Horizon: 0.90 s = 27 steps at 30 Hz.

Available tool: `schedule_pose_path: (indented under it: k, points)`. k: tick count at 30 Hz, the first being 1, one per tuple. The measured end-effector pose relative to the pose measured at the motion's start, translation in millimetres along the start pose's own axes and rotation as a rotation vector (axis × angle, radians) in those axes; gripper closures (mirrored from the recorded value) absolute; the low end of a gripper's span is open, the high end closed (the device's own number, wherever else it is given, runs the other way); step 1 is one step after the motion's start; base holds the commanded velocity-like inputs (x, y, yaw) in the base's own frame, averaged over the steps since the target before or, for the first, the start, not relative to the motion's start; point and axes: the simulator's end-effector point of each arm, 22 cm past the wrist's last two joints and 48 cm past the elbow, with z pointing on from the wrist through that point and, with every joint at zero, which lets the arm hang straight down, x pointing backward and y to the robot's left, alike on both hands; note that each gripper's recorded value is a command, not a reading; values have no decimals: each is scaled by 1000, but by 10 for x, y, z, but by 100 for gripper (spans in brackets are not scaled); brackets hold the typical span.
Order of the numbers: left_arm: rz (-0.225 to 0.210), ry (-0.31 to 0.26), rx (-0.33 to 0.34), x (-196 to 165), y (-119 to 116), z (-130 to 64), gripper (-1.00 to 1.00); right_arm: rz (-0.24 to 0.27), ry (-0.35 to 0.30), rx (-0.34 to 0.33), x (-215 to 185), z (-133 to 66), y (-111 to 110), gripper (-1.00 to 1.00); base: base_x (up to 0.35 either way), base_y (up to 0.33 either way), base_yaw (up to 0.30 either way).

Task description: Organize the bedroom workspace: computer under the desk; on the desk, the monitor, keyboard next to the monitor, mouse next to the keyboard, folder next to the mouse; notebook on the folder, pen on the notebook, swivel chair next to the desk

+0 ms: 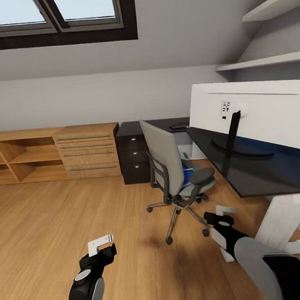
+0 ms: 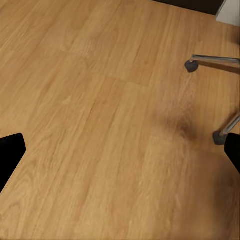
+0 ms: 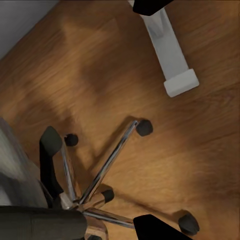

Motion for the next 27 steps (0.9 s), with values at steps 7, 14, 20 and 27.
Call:
schedule_pose_path:
  k: [7, 14, 20, 27]
  points:
    - [0, -1, -1, 133, 18, 74, -100, 12, -24, -3, -56, 85, -30, -100, 0, 0, 0]
    - [-1, -2, 0, 260, 28, 142, -100, 0, 47, 4, -170, 185, -175, -100, 0, 0, 0]
    - [-2, -1, 3, 376, 30, 199, -100, -8, 71, 0, -228, 215, -202, -100, 0, 0, 0]
    - [0, 6, 4, 543, 35, 275, -100, 5, 34, -2, -209, 267, -193, -100, 0, 0, 0]
